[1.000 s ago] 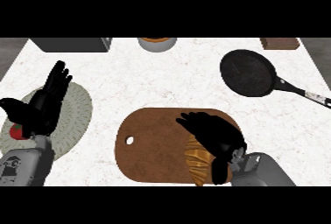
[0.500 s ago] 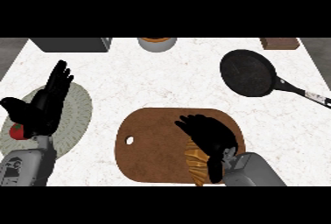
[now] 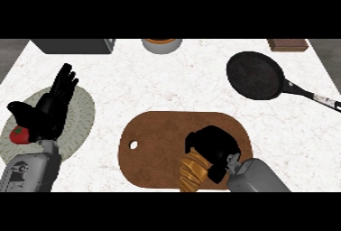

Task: Pick the croissant from the cutting board and place it in the pan

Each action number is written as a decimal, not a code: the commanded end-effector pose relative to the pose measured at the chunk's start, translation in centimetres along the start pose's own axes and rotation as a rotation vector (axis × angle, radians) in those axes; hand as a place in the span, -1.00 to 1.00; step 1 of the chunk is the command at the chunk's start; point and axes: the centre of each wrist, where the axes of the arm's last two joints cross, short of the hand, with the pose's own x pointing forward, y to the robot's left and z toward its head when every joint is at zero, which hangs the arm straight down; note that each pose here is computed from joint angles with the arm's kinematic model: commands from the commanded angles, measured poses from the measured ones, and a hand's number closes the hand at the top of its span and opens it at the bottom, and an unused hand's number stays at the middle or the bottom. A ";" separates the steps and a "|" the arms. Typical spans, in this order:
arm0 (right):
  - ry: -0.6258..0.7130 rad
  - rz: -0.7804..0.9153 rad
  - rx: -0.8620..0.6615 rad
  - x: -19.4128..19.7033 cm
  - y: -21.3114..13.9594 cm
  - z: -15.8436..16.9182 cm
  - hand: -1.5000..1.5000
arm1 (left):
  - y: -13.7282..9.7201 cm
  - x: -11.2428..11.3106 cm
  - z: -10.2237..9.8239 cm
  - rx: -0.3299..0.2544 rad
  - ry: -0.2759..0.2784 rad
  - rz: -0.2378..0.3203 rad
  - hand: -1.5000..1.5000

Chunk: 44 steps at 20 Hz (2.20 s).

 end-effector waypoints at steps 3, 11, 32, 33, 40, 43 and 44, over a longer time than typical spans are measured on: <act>-0.047 0.026 -0.009 -1.0 0.7 0.2 1.00 | 0.8 -1.7 -0.3 0.005 -0.007 0.001 0.00; 0.039 -0.044 -0.158 1.2 2.0 0.0 1.00 | -0.2 0.3 -1.3 0.014 0.002 -0.003 0.00; 0.514 -0.341 -1.038 7.7 -9.5 -1.5 1.00 | 0.1 0.9 -0.8 -0.003 0.004 0.005 0.00; 0.500 -0.400 -1.062 5.4 -12.0 -1.4 1.00 | 0.1 -0.8 -0.2 0.013 0.010 0.019 0.00; 0.500 -0.592 -1.186 -2.4 -14.9 1.4 1.00 | -0.1 -0.8 0.7 -0.013 -0.001 0.014 0.00; 0.593 -0.517 -1.172 -8.3 -14.3 1.9 1.00 | 1.0 0.2 -1.1 -0.006 -0.014 0.003 0.00; 0.624 -0.484 -1.173 -10.5 -13.6 1.7 1.00 | -0.8 -0.9 0.0 -0.010 -0.003 0.005 0.00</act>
